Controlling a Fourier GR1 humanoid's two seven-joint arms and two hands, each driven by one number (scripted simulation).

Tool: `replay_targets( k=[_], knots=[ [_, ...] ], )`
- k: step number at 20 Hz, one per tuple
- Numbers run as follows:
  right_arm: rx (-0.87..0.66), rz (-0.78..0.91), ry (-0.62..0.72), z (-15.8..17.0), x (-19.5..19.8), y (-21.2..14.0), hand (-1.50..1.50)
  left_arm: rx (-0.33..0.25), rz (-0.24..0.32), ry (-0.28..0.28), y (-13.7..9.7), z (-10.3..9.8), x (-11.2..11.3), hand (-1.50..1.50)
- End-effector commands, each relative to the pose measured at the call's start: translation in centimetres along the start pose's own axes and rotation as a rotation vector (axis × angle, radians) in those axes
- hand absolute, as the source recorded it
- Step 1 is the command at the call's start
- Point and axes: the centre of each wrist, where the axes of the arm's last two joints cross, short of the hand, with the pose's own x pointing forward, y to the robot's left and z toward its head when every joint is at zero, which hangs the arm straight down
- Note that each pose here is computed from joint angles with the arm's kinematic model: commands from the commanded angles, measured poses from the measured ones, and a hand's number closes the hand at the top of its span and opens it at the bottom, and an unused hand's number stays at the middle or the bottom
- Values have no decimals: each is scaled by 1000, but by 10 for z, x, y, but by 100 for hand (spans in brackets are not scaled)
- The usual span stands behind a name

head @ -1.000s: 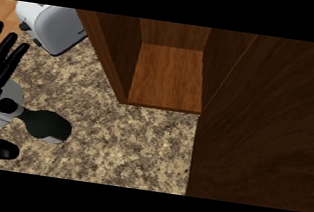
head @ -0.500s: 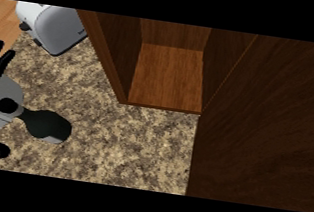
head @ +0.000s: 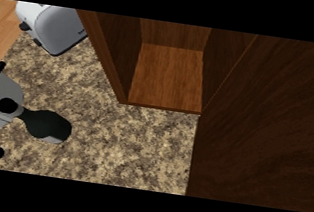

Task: Pick up the wine, place it into the cabinet and close the cabinet

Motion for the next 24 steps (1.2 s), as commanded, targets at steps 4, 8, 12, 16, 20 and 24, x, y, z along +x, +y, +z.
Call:
replay_targets(
  k=[4, 8, 12, 16, 20, 24],
  knots=[
    [7, 3, -10, 1, 7, 1, -150, 12, -32, 27, 38, 6, -34, -150],
    [14, 14, -11, 2, -4, -1, -150, 35, -30, 61, 41, 14, -48, -150],
    [19, -10, -22, 8, 16, -1, -150, 43, -48, 81, 53, 14, -61, -150],
    [20, 12, -15, -9, 10, -1, -150, 41, -53, 89, 61, 11, -67, -150],
    [29, -10, -1, 0, -3, 8, -150, 61, -86, 113, 74, 28, -74, -150],
    [16, -15, -15, 3, -10, 13, -150, 34, -69, 138, 92, 29, -87, -150]
  ],
)
